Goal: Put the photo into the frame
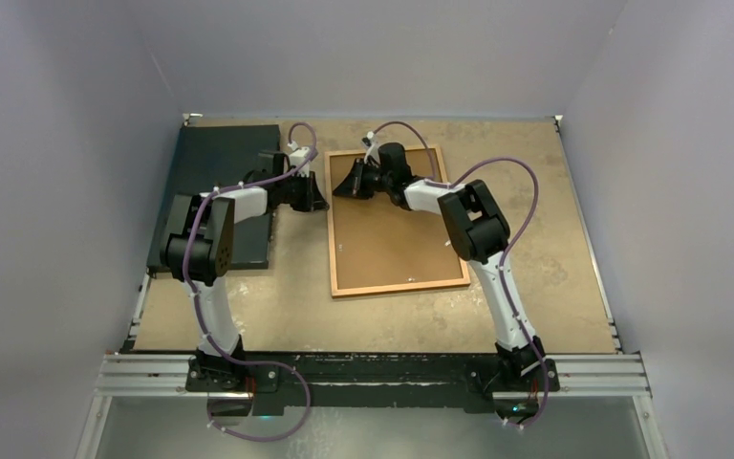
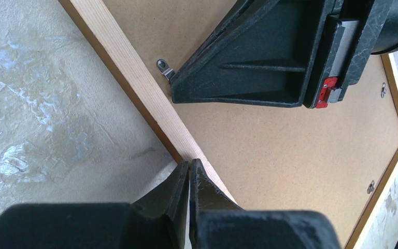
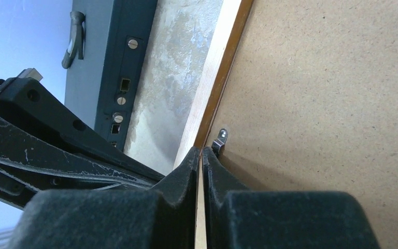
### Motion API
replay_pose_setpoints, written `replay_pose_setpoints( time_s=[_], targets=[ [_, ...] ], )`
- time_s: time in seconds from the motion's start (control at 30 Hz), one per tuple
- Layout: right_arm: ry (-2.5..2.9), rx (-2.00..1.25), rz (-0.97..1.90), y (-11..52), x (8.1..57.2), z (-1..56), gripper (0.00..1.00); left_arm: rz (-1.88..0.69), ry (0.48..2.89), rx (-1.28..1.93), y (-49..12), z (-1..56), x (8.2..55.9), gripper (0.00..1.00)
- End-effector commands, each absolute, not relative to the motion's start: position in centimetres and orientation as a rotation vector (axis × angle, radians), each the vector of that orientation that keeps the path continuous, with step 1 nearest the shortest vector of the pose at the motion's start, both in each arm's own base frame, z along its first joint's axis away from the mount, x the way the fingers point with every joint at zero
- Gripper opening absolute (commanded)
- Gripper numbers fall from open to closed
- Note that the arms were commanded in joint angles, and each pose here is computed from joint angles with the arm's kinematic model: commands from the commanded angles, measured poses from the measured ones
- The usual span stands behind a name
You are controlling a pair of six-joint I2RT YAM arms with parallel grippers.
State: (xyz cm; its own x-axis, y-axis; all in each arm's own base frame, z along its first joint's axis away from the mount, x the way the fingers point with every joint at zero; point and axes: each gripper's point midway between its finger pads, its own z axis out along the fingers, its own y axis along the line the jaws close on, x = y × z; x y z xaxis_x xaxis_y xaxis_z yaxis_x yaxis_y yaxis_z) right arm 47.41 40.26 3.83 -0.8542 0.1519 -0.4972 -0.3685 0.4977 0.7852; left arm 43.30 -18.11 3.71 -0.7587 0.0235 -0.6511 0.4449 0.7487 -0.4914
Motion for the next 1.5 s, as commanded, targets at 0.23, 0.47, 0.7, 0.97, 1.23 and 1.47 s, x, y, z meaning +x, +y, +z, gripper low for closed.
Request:
replay_pose_setpoints(
  time_s=[0.23, 0.47, 0.7, 0.97, 1.23, 1.47],
  targets=[
    [2.169, -0.149, 1.405, 41.5, 48.0, 4.9, 0.05, -0.838, 2.383, 0.342, -17.7, 0.7, 42.2, 0.00],
    [2.060, -0.184, 1.546, 41.0, 46.0, 9.4, 0.15, -0.835, 2.380, 0.342, -17.6, 1.1, 42.1, 0.00],
    [2.051, -0.124, 1.448, 38.6, 45.8, 10.2, 0.31, -0.837, 2.380, 0.340, -17.7, 1.1, 42.1, 0.00],
    [2.140, -0.019, 1.218, 38.2, 47.7, 6.3, 0.32, -0.835, 2.378, 0.343, -17.7, 1.2, 42.2, 0.00],
    [2.140, 0.003, 1.138, 38.5, 48.7, 5.9, 0.33, -0.842, 2.380, 0.340, -17.7, 1.0, 42.1, 0.00],
    [2.171, -0.040, 1.153, 39.9, 48.8, 4.8, 0.32, -0.847, 2.378, 0.338, -17.8, 1.1, 42.1, 0.00]
  ],
)
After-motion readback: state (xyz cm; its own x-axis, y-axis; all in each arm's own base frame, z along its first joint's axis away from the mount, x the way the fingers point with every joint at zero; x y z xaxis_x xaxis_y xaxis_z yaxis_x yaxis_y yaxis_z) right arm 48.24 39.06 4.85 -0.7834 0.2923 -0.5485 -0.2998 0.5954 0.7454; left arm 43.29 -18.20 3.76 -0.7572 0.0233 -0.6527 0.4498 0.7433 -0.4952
